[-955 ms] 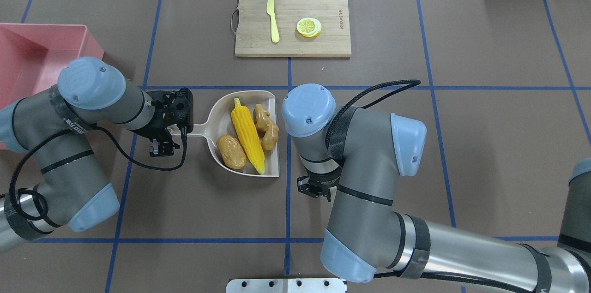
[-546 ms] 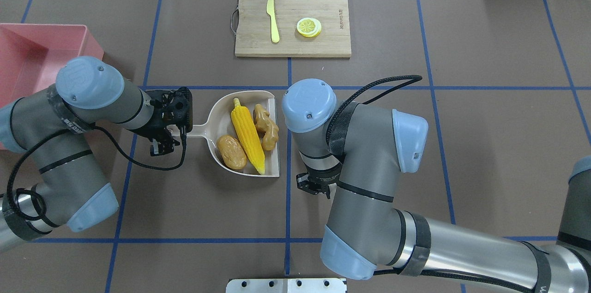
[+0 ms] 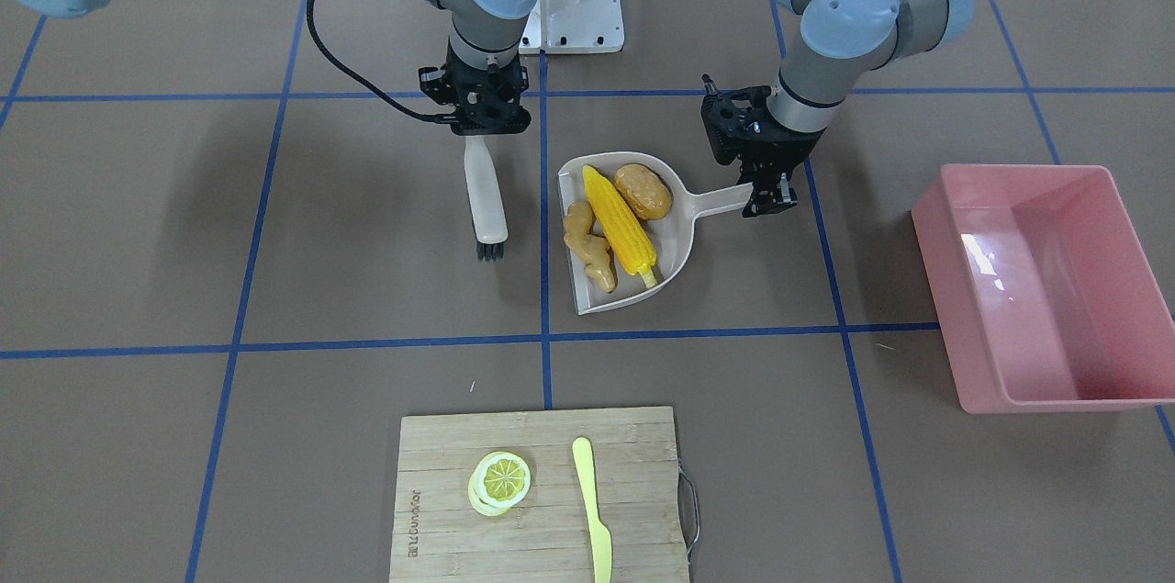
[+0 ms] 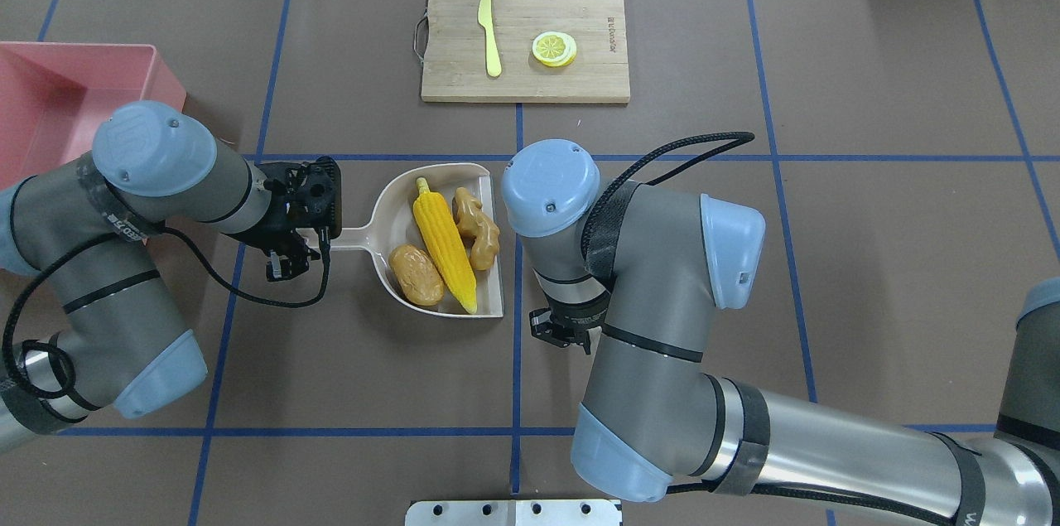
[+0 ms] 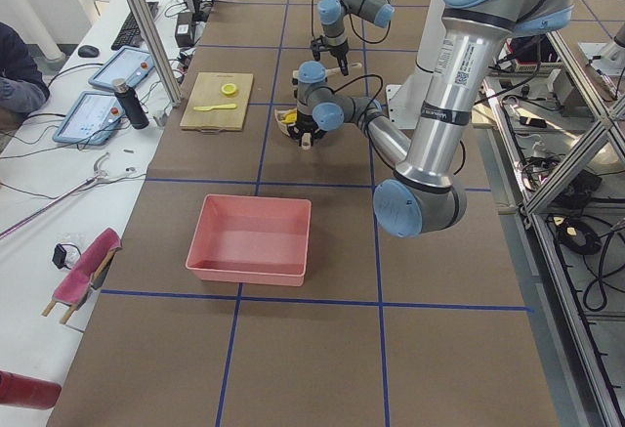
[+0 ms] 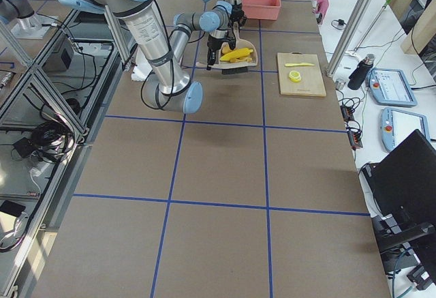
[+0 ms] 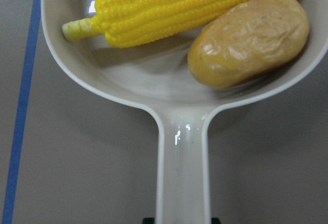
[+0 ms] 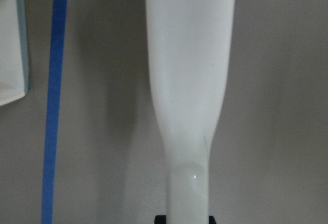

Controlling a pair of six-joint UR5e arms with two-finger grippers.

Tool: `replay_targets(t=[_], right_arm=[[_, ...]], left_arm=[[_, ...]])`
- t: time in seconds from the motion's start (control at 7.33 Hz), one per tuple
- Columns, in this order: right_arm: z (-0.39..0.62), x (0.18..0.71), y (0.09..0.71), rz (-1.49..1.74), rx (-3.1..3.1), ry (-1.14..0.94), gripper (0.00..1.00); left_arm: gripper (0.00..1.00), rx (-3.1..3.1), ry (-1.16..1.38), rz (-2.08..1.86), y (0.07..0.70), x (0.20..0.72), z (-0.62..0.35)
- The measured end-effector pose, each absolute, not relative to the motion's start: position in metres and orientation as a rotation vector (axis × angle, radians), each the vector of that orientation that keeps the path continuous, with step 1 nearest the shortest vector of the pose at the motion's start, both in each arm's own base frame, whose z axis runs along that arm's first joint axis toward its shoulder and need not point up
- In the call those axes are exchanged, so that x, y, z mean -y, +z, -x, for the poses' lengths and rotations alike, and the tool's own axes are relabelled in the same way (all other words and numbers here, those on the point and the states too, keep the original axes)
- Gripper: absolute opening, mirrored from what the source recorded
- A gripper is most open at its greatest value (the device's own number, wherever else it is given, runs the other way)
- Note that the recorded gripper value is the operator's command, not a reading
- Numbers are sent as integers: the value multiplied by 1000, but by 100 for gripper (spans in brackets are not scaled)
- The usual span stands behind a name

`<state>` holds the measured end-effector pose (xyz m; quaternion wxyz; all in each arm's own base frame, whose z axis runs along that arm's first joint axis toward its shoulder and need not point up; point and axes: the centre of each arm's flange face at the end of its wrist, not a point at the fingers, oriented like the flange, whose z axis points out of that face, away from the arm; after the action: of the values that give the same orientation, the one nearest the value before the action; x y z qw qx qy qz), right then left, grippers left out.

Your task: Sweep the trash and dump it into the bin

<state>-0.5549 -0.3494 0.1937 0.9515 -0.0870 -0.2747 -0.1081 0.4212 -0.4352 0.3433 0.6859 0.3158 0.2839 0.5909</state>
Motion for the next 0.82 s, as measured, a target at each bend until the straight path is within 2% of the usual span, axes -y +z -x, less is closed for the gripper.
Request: replay_targets(t=[0.41, 0.82], right_arm=[[555, 348, 195, 179, 557, -219, 0], [555, 348, 196, 181, 555, -219, 0]], left_arm=[[0, -638, 1322, -711, 344, 432, -416], [0, -652, 1299, -725, 340, 427, -407]])
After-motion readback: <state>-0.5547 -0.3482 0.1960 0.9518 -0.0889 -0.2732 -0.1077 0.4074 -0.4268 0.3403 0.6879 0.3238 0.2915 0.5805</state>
